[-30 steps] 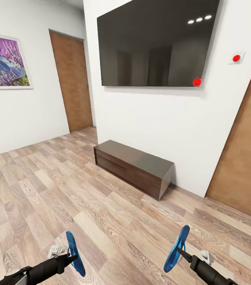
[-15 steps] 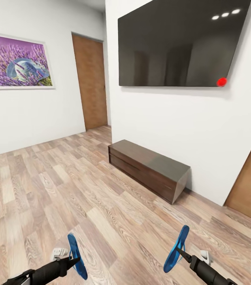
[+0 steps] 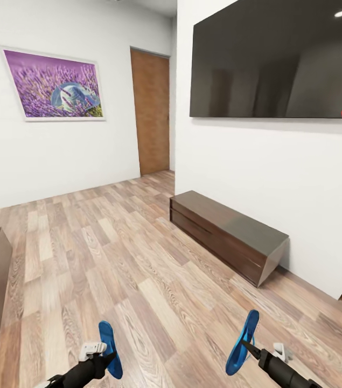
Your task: In the bedroom, move the book from the bed onto either nightstand, and place the two sandals side by side next to the bed.
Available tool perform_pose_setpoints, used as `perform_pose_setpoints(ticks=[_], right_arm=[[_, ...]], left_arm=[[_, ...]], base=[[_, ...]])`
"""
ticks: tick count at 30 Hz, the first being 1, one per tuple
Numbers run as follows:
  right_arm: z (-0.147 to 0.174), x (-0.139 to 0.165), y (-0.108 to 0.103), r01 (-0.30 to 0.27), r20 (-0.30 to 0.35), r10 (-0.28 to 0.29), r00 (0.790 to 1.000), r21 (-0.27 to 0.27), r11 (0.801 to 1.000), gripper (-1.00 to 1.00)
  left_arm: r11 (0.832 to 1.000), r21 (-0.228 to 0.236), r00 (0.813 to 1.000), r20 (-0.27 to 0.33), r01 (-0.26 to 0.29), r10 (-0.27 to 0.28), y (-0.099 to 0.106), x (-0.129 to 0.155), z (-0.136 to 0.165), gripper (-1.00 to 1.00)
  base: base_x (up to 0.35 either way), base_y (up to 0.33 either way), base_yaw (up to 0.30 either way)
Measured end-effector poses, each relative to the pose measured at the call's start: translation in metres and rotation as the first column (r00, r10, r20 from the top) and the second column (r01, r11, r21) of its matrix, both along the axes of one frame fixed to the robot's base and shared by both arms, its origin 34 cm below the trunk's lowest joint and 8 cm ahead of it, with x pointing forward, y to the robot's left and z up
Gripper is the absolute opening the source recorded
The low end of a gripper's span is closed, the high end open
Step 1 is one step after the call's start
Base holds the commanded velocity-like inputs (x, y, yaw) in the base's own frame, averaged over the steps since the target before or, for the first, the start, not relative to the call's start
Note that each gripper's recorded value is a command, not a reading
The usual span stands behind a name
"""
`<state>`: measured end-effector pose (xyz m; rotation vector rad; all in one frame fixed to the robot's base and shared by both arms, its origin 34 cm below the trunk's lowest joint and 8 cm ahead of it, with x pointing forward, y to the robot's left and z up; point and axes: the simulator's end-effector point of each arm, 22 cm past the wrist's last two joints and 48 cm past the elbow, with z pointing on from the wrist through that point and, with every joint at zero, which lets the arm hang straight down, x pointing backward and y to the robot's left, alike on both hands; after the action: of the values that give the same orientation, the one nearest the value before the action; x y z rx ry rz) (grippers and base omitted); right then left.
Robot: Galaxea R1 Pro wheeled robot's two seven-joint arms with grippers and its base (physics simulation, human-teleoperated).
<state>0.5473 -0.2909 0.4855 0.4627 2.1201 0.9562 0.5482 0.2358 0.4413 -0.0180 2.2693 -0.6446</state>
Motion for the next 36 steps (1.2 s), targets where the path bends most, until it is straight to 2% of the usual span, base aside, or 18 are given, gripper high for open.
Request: perform_pose_setpoints(ticks=[8, 10, 13, 16, 29, 36], right_arm=[[-0.007, 0.000, -0.006, 0.019, -0.023, -0.020, 1.000, -0.026, 0.999, -1.00], [-0.018, -0.001, -0.017, 0.052, -0.057, -0.057, 0.997, -0.079, 0.995, -1.00], [-0.036, -0.003, -0.041, 0.114, -0.105, -0.136, 0.985, -0.188, 0.976, -1.00], [-0.041, -0.004, -0.048, 0.132, -0.122, -0.161, 0.979, -0.222, 0.966, -1.00], [-0.044, -0.004, -0.049, 0.136, -0.128, -0.169, 0.977, -0.236, 0.962, -1.00], [-0.044, -0.004, -0.049, 0.135, -0.127, -0.168, 0.977, -0.234, 0.963, -1.00]], left_arm=[[1.000, 0.003, 1.000, 0.000, -0.002, 0.002, 0.000, 0.000, -0.001, -1.00], [1.000, 0.002, 1.000, 0.001, -0.001, 0.001, -0.001, 0.000, 0.000, -1.00], [1.000, 0.001, 1.000, 0.001, 0.001, -0.001, -0.001, 0.000, 0.000, -1.00], [1.000, 0.000, 1.000, 0.001, -0.001, 0.001, -0.001, 0.000, 0.000, -1.00], [1.000, 0.000, 1.000, 0.001, -0.001, 0.001, -0.001, 0.000, 0.000, -1.00], [1.000, -0.002, 1.000, 0.001, 0.002, -0.002, -0.004, 0.000, 0.000, -1.00]], base=[[0.000, 0.000, 0.292], [0.000, 0.000, 0.286], [0.000, 0.000, 0.265], [0.000, 0.000, 0.244], [0.000, 0.000, 0.228], [0.000, 0.000, 0.047]])
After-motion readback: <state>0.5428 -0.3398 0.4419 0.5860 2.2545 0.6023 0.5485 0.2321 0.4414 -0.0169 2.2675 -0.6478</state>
